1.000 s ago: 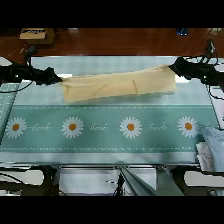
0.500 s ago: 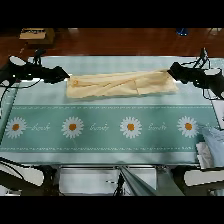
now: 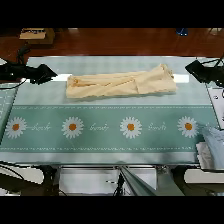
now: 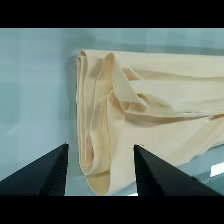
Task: Fold the shirts.
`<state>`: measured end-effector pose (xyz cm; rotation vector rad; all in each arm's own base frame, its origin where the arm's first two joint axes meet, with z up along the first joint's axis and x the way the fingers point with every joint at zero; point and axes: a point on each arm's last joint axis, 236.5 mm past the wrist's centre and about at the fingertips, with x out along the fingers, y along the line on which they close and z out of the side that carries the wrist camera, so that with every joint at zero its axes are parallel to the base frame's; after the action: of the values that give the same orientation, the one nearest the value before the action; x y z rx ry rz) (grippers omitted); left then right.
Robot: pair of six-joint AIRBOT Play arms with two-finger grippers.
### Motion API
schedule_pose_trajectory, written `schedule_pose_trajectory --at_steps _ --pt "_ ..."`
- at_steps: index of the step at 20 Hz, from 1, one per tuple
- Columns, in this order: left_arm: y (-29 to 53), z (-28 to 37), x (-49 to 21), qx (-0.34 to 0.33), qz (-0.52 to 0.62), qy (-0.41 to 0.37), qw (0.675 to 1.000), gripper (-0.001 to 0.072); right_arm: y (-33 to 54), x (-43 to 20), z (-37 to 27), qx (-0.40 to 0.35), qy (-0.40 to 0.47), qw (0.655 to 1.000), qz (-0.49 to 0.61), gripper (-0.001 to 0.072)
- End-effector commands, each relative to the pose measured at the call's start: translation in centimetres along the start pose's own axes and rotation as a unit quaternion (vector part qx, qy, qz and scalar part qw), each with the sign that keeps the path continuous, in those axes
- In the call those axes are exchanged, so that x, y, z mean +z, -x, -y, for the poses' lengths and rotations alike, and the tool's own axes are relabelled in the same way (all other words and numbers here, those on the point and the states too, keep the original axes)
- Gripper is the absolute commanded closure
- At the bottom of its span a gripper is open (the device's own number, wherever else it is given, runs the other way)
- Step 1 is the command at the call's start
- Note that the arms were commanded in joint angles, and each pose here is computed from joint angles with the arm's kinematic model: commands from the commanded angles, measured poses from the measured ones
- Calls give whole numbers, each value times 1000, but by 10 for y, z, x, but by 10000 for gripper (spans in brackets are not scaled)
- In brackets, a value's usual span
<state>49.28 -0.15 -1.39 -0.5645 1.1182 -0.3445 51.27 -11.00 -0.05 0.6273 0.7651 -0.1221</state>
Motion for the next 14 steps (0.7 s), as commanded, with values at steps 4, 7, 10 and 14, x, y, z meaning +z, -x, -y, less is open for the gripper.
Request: schedule_pose_trajectory --at_steps 4,7,10,14 --pt "0 19 -17 -23 -35 -6 999 253 -24 -72 21 49 -100 983 -149 124" --pt "-4 31 -19 -37 -40 -9 998 262 -45 -85 12 69 -132 976 -158 124" --pt "-8 38 -21 -42 -44 -16 998 262 -63 -106 -10 84 -122 973 -177 124" --pt "-10 55 -17 -69 -36 -8 997 263 -79 -146 -51 104 -95 966 -217 139"
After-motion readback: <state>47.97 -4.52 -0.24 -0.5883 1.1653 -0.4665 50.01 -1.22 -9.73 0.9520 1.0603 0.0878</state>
